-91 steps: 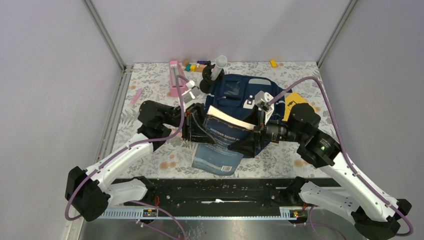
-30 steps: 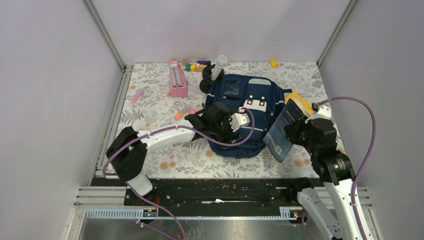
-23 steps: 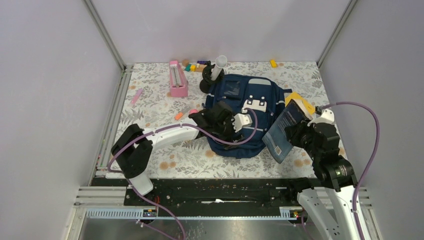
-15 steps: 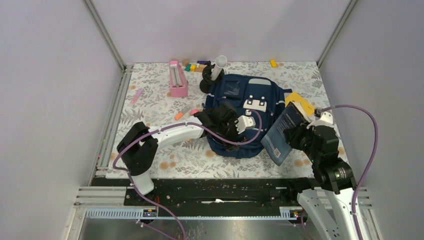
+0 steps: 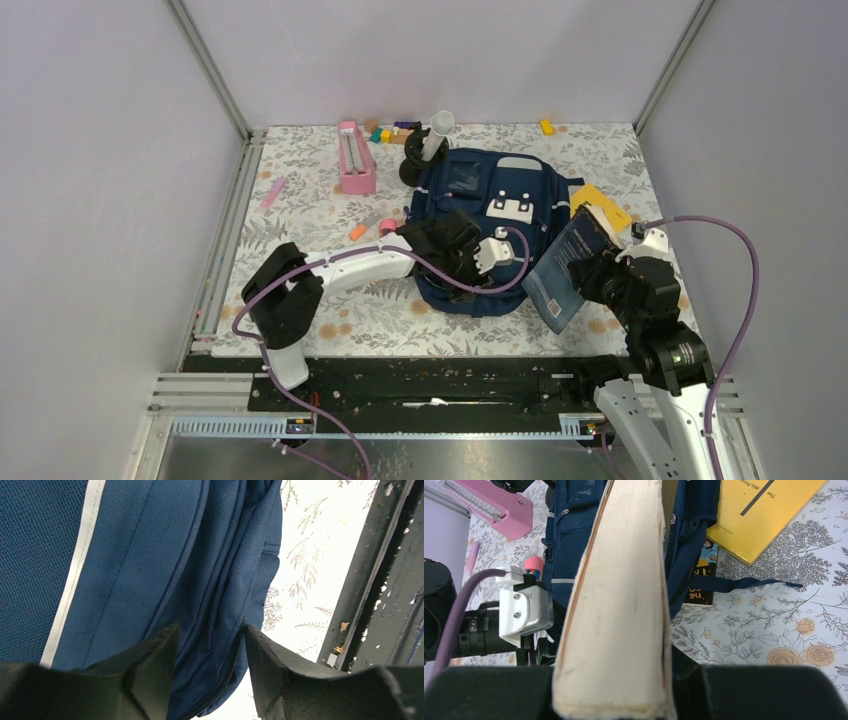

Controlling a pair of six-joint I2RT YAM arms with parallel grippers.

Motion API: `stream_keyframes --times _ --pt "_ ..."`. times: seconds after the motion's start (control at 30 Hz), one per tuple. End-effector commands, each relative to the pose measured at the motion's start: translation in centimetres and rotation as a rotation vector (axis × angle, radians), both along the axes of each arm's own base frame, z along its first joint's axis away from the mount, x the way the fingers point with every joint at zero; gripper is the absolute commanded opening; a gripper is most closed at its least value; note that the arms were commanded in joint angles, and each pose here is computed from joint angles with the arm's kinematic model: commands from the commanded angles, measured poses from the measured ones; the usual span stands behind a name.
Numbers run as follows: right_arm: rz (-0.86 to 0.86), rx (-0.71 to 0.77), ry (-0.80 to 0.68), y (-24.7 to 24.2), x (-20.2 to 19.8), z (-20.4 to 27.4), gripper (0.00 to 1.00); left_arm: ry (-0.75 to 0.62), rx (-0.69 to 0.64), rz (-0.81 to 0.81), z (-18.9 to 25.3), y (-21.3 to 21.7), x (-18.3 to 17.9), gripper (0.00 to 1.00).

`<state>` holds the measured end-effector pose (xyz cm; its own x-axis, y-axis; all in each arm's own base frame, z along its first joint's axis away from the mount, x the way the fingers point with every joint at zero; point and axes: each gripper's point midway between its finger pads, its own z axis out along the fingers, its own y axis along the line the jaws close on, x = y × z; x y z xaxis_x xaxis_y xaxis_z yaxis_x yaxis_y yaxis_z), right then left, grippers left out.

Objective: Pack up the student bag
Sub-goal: Place the book in the student bag.

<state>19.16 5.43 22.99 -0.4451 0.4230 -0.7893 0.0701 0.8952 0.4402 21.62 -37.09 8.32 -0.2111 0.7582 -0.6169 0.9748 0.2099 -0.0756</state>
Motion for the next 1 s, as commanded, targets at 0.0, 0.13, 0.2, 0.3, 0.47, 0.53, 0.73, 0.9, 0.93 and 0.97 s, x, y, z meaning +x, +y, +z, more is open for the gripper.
stream_keyframes --times 0.0,0.13,0.2,0.3,0.47,0.53,0.73,0.9,0.93,0.97 --pt "0.005 0.06 -0.145 0.5 0.7 4.0 0.0 -0.067 0.014 0.011 0.5 -0.5 1.1 0.49" --pt "0.005 0.061 -0.156 0.4 0.5 4.2 0.0 -0.078 0.006 0.017 1.0 -0.6 1.2 0.21" --pt "0.004 0.058 -0.153 0.4 0.4 4.2 0.0 -0.088 -0.016 0.024 2.1 -0.8 1.3 0.1" --pt "0.001 0.047 -0.148 0.2 0.2 4.1 0.0 -0.089 -0.057 0.035 3.8 -1.1 1.1 0.0" --pt "0.004 0.046 -0.156 0.1 -0.5 4.7 0.0 -0.069 -0.144 0.04 7.2 -1.6 0.3 0.0" --pt "0.01 0.046 -0.153 0.0 -1.0 4.9 0.0 -0.069 -0.17 0.044 8.5 -1.6 0.1 0.0" --pt "0.034 0.044 -0.154 0.0 -2.6 5.7 0.0 -0.063 -0.253 0.069 12.1 -1.7 0.3 0.0" --pt "0.087 0.122 -0.16 1.3 -3.7 6.1 0.0 -0.184 -0.313 0.187 16.2 -1.6 3.2 0.0" --pt "0.101 0.142 -0.152 1.7 -3.9 5.9 0.0 -0.223 -0.334 0.225 17.6 -1.5 4.0 0.0" --pt "0.118 0.159 -0.136 2.1 -3.9 5.6 0.0 -0.256 -0.357 0.251 18.8 -1.4 4.6 0.0"
